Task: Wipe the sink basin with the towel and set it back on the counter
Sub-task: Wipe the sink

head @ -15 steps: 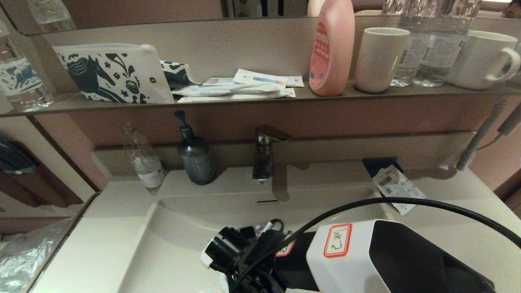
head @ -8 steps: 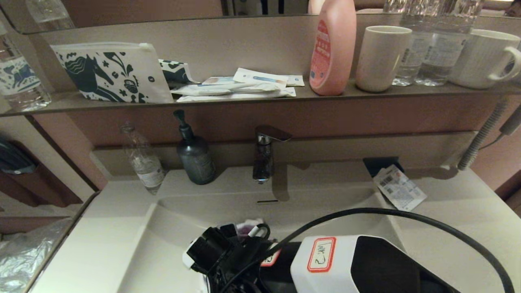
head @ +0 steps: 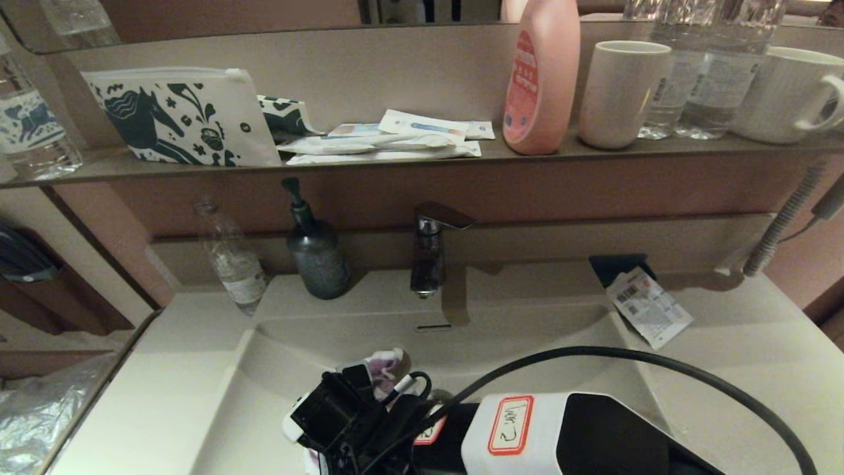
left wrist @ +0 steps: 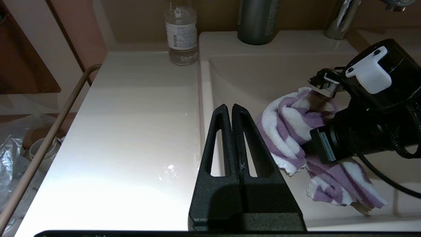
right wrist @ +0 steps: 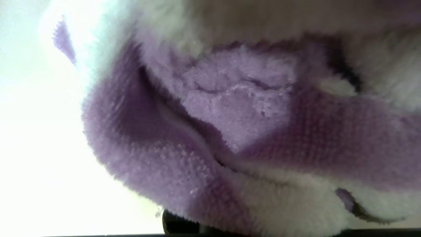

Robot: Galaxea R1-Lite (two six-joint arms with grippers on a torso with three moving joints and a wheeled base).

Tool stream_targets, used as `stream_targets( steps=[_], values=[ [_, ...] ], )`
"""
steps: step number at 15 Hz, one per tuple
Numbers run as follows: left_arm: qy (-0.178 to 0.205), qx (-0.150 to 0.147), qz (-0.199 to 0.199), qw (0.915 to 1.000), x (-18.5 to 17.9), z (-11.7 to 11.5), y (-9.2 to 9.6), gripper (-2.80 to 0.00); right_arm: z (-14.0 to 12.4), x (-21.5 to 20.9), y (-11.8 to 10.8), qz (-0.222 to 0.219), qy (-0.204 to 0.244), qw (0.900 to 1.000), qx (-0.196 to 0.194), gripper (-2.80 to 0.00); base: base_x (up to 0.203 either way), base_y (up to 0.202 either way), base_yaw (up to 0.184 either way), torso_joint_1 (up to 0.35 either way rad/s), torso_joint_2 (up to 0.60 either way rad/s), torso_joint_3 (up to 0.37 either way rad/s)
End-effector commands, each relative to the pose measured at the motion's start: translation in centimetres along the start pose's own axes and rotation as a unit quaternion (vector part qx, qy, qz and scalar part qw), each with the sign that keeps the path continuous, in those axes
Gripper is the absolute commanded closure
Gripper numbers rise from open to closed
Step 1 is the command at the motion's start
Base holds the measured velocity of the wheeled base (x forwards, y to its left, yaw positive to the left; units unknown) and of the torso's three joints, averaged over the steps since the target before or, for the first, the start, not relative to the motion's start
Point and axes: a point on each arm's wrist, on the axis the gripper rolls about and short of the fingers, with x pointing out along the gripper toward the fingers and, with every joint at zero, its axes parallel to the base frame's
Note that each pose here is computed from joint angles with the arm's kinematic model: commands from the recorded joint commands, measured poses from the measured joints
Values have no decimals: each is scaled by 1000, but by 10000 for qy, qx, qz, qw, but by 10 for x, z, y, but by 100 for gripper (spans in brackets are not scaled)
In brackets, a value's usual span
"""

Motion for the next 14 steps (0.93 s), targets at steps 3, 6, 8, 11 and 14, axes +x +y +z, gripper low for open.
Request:
stream_targets(
  steps=[3, 6, 8, 11, 14],
  values=[
    [2, 0, 4, 10000, 0, 0, 0, 0, -4, -24, -28, -802, 643, 9947, 59, 0, 0, 0, 0, 0, 0, 0],
    [2, 0, 3, 10000, 0, 0, 0, 0, -10, -37, -50, -1613, 875, 9828, 207, 0, 0, 0, 0, 0, 0, 0],
    [2, 0, 3, 10000, 0, 0, 0, 0, -12, -45, -63, -1841, 948, 9779, 285, 0, 0, 0, 0, 0, 0, 0],
    [2, 0, 3, 10000, 0, 0, 0, 0, -17, -55, -91, -2354, 1014, 9659, 376, 0, 0, 0, 0, 0, 0, 0],
    [2, 0, 3, 10000, 0, 0, 0, 0, -16, -66, -125, -2660, 1183, 9547, 623, 0, 0, 0, 0, 0, 0, 0]
  ],
)
